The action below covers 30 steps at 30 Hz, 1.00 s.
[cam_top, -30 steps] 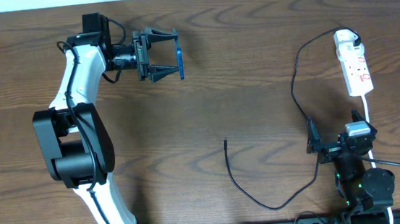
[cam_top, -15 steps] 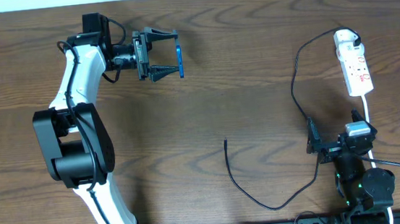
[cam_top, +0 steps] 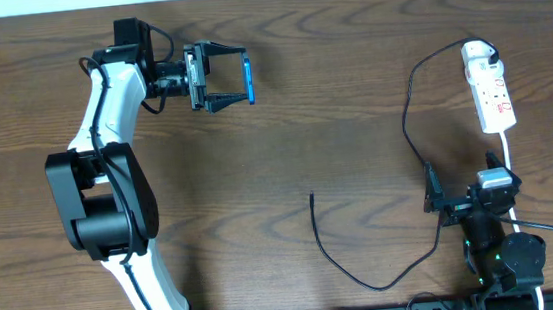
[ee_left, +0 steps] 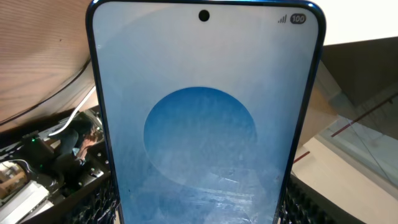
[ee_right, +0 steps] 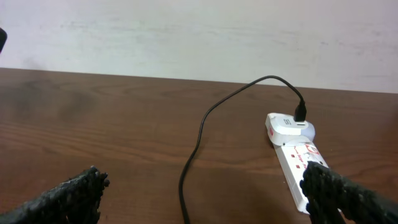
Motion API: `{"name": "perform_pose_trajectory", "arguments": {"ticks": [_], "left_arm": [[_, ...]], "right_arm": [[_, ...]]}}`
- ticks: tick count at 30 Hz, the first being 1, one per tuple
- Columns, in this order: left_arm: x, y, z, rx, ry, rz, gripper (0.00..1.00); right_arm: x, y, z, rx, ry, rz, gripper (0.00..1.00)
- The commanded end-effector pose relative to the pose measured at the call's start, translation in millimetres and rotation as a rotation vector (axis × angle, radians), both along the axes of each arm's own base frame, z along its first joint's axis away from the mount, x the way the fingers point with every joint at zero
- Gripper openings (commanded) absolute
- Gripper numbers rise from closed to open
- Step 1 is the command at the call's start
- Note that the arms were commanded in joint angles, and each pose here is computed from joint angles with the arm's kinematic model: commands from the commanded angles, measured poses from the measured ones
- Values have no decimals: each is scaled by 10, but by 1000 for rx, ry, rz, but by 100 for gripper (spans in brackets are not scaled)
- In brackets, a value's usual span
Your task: Plug charger to phone and switch on socket
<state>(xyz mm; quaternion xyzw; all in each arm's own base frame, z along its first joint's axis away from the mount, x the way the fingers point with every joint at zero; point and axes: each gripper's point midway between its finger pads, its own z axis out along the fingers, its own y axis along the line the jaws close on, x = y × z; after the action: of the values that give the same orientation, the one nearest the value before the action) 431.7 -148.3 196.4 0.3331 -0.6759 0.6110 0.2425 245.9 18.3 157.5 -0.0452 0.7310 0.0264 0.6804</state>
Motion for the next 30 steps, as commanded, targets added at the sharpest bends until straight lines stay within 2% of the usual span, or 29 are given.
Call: {"name": "perform_pose_trajectory", "arguments": {"ticks": [1, 30], "left_arm": [[-54, 4, 268, -36, -36, -3, 8], [-55, 6, 280, -46, -11, -2, 7]], "right_arm": [[-4, -1, 2, 13, -1, -2, 99], [-4, -1, 2, 13, -1, -3, 99]]}}
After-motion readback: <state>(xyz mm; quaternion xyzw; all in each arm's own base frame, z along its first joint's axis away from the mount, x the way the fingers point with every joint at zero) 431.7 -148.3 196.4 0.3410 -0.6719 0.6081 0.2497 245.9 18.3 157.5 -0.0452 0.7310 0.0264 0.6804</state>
